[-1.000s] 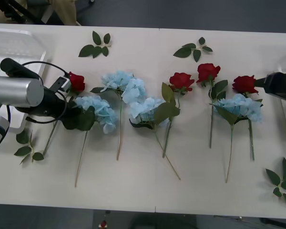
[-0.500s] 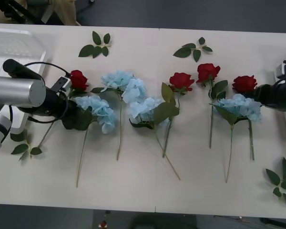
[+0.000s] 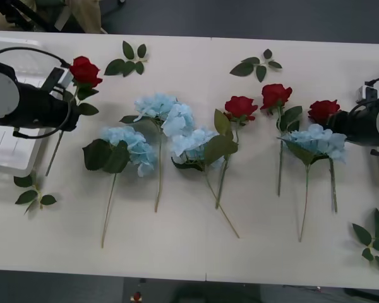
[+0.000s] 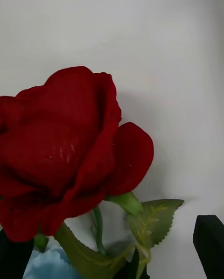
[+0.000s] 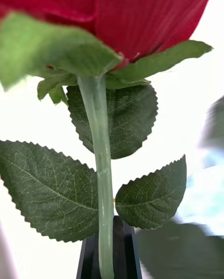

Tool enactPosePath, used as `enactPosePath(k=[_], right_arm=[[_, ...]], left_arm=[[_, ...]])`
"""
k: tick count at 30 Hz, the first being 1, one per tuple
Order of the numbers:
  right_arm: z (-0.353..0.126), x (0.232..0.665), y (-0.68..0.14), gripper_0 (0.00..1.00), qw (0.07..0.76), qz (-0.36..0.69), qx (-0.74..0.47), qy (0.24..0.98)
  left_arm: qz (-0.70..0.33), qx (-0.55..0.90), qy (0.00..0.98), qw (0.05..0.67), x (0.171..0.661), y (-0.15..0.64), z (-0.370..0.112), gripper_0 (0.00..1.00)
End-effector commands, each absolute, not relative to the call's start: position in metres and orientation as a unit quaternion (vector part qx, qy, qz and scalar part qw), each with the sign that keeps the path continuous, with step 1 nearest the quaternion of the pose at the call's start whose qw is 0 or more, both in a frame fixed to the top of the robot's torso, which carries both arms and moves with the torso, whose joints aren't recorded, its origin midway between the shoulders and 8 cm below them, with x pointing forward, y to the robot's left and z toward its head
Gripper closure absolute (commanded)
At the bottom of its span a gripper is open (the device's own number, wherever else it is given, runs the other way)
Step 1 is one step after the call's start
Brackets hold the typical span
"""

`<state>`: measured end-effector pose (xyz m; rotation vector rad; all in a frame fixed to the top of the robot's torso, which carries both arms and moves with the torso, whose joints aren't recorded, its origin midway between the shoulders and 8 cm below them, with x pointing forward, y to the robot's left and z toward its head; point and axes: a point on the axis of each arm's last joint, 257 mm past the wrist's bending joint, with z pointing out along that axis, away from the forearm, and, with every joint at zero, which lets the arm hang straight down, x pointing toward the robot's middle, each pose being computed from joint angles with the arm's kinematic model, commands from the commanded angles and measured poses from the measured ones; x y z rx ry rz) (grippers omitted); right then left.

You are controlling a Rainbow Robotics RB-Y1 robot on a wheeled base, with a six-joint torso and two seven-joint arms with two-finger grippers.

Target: Put the red flowers into the right box and the blue flowers into the left box

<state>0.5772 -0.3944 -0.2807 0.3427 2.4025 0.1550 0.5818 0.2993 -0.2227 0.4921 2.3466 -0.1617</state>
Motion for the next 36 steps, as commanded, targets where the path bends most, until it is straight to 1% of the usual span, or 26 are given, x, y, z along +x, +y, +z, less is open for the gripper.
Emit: enactPosePath(k=[1,5,6,12,13,14,15,16,17,25,30,36], right_arm=[[-0.269,0.595,-0.39,0.0,0.37,0.044,0.107,0.922],[-0.281,0.599,-0.391,0.0,0.368,0.032,0.1,0.924],[-0.281,0.6,-0.391,0.0,0.368,0.031,0.1,0.924],[-0.293,0.606,-0.396,0.0,0.362,0.015,0.099,0.927],[-0.294,0.607,-0.396,0.14,0.361,0.014,0.101,0.927],[-0.293,0.608,-0.397,0.44,0.361,0.011,0.099,0.927],[-0.293,0.608,-0.397,0.62,0.361,0.011,0.1,0.927],[-0.294,0.608,-0.397,0.94,0.361,0.009,0.099,0.927],[-0.294,0.608,-0.398,1.0,0.361,0.008,0.099,0.927],[-0.292,0.608,-0.401,1.0,0.362,0.005,0.1,0.927],[-0.288,0.607,-0.406,1.0,0.359,0.007,0.107,0.927],[-0.274,0.613,-0.409,1.0,0.367,0.012,0.114,0.923]], left_arm=[[-0.123,0.229,0.87,0.418,0.583,0.263,-0.151,1.0],[-0.208,0.262,0.83,0.446,0.567,0.217,-0.11,1.0],[-0.218,0.27,0.824,0.449,0.564,0.21,-0.106,1.0],[-0.351,0.288,0.748,0.484,0.538,0.152,-0.058,1.0],[-0.372,0.294,0.73,0.493,0.533,0.143,-0.048,1.0],[-0.394,0.301,0.712,0.497,0.525,0.132,-0.041,1.0],[-0.402,0.306,0.703,0.501,0.522,0.126,-0.038,1.0],[-0.416,0.318,0.685,0.507,0.514,0.113,-0.034,1.0],[-0.427,0.328,0.67,0.512,0.506,0.1,-0.032,1.0],[-0.472,0.355,0.611,0.527,0.478,0.033,-0.036,1.0],[-0.466,0.377,0.587,0.544,0.47,-0.018,-0.048,1.0],[-0.451,0.396,0.571,0.56,0.467,-0.06,-0.05,1.0]])
